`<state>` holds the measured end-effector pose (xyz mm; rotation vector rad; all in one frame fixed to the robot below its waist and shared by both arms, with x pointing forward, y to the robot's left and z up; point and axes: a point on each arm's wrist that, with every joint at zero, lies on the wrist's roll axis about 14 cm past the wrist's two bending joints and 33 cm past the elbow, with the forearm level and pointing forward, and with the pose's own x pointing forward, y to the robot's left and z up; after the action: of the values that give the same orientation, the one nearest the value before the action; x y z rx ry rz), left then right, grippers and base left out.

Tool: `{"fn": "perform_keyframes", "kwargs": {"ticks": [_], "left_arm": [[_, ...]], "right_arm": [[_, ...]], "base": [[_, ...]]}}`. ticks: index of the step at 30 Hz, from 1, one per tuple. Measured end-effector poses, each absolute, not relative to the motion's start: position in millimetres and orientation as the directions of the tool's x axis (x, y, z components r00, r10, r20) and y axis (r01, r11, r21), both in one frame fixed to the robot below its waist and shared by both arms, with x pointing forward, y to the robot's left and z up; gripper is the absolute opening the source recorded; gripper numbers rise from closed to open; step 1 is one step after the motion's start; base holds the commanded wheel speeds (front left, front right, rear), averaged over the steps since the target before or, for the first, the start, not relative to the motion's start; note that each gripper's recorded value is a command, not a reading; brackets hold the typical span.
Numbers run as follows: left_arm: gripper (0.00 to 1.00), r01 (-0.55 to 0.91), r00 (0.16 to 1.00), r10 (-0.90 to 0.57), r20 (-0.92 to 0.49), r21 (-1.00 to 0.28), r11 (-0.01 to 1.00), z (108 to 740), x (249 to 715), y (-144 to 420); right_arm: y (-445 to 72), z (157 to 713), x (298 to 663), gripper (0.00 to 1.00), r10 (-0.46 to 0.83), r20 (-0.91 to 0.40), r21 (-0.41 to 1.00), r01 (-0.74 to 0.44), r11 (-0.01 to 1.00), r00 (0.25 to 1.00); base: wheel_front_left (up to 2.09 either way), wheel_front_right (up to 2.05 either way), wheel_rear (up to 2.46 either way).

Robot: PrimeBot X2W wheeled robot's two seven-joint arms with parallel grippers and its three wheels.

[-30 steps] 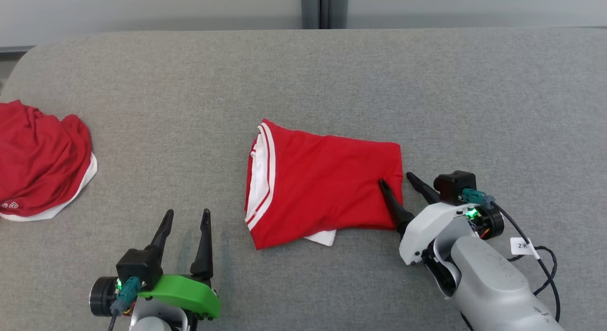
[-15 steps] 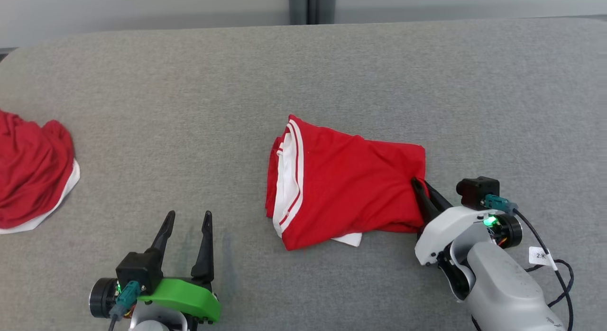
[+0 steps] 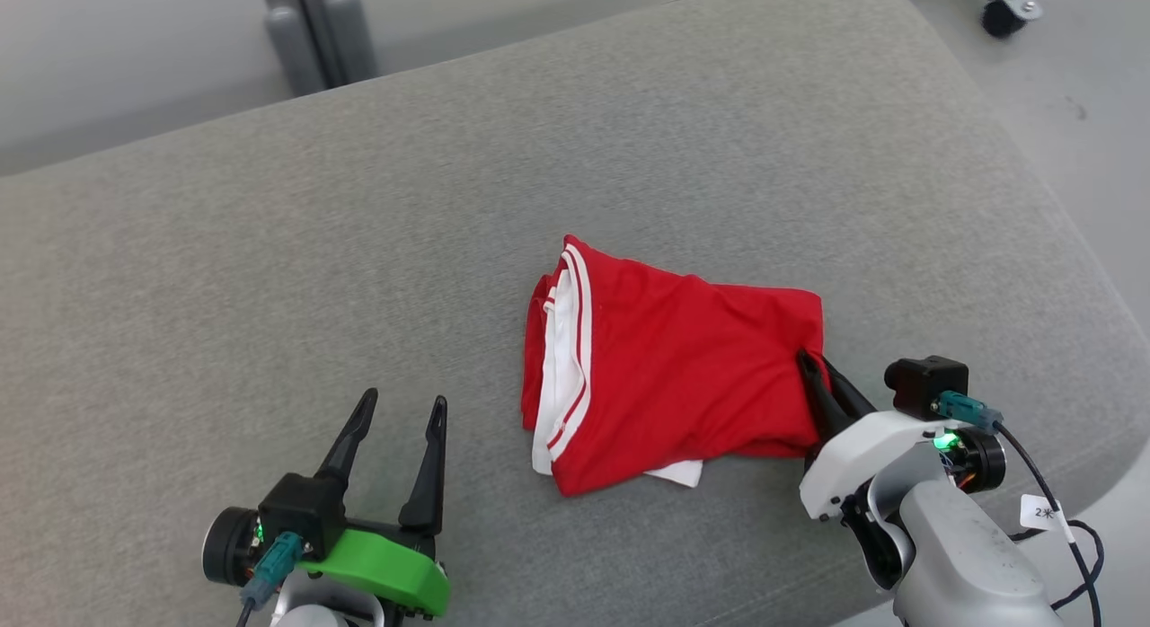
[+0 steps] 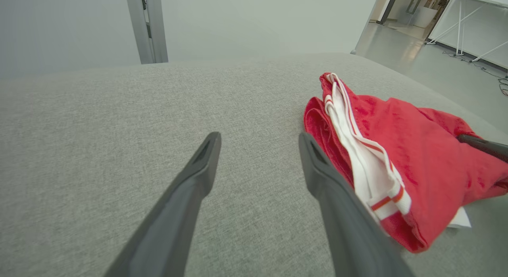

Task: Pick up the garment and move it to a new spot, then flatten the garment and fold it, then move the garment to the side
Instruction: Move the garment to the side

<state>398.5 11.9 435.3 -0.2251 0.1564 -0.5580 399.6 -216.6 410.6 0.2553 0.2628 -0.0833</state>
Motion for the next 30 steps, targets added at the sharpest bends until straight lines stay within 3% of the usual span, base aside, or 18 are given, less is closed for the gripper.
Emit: {"fn": "perform_keyframes", "kwargs": {"ticks": [8, 13, 23, 30], "left_arm": [[1.00, 0.656, 0.717, -0.696, -0.050, -0.290, 0.697, 438.7, 390.8, -49.9], [1.00, 0.702, 0.662, -0.748, -0.049, -0.311, 0.641, 431.8, 385.9, -68.8], [1.00, 0.718, 0.642, -0.765, -0.047, -0.312, 0.622, 413.8, 411.0, -60.8], [1.00, 0.684, 0.679, -0.730, -0.069, -0.300, 0.665, 396.0, 434.5, -33.8]], "right_arm": [[-272.2, 422.9, 369.6, 0.00, -0.209, -0.244, 0.201, 0.260, 0.944, 0.947], [-298.9, 431.8, 370.7, 0.00, -0.275, -0.226, 0.142, 0.310, 0.940, 0.935], [-350.6, 481.1, 443.0, 0.00, -0.349, -0.109, -0.082, 0.341, 0.936, 0.931], [-397.2, 503.6, 486.3, 0.00, -0.472, -0.066, -0.257, 0.442, 0.860, 0.879]], "base": [[0.00, 0.00, 0.00], [0.00, 0.00, 0.00], [0.00, 0.00, 0.00], [0.00, 0.00, 0.00]]}}
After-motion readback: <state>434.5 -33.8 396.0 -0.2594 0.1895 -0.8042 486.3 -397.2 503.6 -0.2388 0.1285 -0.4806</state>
